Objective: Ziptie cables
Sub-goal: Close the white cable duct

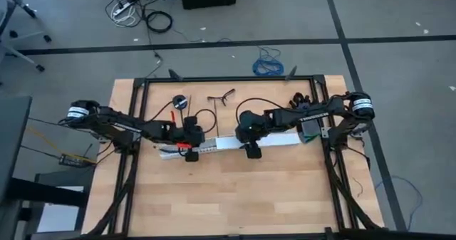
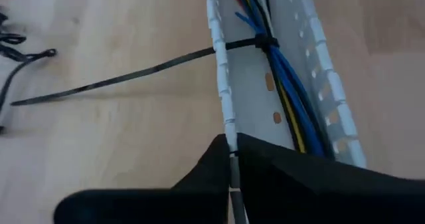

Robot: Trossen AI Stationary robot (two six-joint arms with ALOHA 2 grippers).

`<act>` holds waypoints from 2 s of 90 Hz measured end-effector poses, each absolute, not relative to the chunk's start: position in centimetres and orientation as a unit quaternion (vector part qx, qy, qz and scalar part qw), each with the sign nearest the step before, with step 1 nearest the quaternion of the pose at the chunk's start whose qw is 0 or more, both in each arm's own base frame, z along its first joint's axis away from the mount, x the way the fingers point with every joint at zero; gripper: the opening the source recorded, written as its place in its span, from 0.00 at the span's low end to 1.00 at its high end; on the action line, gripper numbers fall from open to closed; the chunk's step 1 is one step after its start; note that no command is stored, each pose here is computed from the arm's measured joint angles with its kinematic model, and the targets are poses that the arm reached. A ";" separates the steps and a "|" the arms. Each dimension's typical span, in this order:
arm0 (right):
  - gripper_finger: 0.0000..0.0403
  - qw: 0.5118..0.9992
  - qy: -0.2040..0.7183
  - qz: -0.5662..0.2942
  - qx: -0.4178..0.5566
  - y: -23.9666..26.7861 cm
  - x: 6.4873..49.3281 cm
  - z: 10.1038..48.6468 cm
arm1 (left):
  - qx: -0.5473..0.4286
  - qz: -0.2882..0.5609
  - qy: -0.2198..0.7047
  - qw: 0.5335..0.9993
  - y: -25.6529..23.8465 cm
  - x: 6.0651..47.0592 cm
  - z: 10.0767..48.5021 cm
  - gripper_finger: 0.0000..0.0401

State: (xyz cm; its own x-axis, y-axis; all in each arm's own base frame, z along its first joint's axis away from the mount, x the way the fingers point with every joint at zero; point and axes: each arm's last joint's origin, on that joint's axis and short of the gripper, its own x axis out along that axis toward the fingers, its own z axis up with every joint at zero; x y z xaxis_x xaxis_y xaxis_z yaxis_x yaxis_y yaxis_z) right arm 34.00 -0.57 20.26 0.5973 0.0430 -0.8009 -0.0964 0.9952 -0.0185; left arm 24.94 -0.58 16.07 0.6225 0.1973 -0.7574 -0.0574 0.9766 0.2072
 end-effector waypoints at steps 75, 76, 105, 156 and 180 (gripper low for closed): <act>0.53 0.890 0.453 0.042 -0.031 -0.3 33.9 20.2 | 0.079 0.069 0.428 0.898 -0.9 24.9 16.1 0.27; 0.52 0.890 0.453 0.042 -0.031 -0.3 33.9 20.2 | 0.079 0.069 0.427 0.898 -0.9 24.9 16.1 0.28; 0.46 0.890 0.453 0.043 -0.032 -0.3 33.9 20.2 | 0.081 0.072 0.427 0.898 -0.8 25.0 16.2 0.31; 0.53 0.881 0.464 -0.026 -0.084 1.4 32.6 21.5 | 0.117 0.085 0.413 0.899 -0.8 26.7 19.4 0.32; 0.64 0.864 0.470 -0.109 -0.145 4.7 31.1 22.1 | 0.138 0.073 0.400 0.903 -0.9 27.6 21.5 0.32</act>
State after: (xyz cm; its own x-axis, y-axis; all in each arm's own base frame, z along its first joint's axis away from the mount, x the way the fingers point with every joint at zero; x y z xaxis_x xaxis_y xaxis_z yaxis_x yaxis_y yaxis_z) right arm 31.11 4.71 22.08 0.5343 -0.3237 -0.7809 0.0513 0.9345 -0.3522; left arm 27.61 -0.86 21.50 0.6691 0.2425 -0.7025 -0.0212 0.9511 0.3081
